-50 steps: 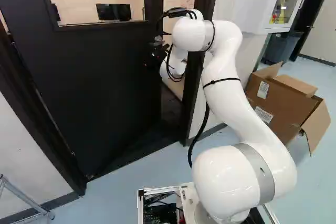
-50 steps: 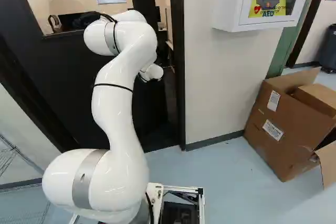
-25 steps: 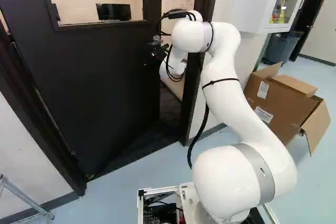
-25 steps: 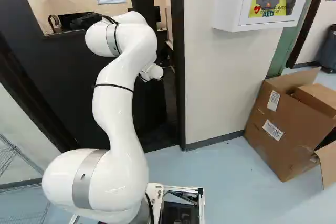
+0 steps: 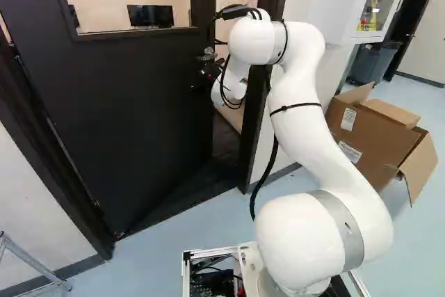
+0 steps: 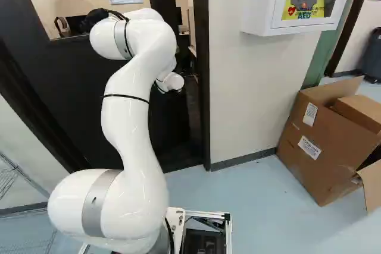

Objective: Open the door and move inside

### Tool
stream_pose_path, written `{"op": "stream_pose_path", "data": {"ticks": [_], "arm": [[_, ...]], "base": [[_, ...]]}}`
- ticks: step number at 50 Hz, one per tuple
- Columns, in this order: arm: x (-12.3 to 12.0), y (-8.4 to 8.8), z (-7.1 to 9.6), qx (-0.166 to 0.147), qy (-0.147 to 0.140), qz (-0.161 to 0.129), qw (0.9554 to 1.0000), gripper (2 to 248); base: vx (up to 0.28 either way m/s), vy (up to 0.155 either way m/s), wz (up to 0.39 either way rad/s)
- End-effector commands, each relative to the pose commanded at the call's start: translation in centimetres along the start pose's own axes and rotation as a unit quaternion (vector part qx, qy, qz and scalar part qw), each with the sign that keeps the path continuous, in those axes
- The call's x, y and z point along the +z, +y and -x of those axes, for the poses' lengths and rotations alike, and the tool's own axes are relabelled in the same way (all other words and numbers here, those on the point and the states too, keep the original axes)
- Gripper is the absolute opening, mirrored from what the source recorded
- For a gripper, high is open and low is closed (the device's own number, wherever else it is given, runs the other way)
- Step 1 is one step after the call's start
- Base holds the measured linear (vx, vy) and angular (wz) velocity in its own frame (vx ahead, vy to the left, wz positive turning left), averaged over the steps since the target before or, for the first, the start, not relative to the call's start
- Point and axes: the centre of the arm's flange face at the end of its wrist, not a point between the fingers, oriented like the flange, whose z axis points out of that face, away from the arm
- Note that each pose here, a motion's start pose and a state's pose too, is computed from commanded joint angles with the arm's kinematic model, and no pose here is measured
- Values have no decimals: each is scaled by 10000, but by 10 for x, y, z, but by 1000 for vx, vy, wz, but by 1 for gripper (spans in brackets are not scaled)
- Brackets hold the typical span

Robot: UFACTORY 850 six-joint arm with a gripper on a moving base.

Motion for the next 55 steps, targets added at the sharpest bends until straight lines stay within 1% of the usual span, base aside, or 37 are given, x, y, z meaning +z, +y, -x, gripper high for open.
{"op": "stream_pose_path", "data": {"ticks": [27, 42, 55], "arm": [[-43, -24, -10, 282, -205, 83, 9994, 247], [-69, -34, -14, 485, -317, 217, 9981, 247], [-92, -42, -17, 684, -420, 382, 9960, 247]], "base": [[0, 0, 0], [0, 0, 0], [0, 0, 0]]}}
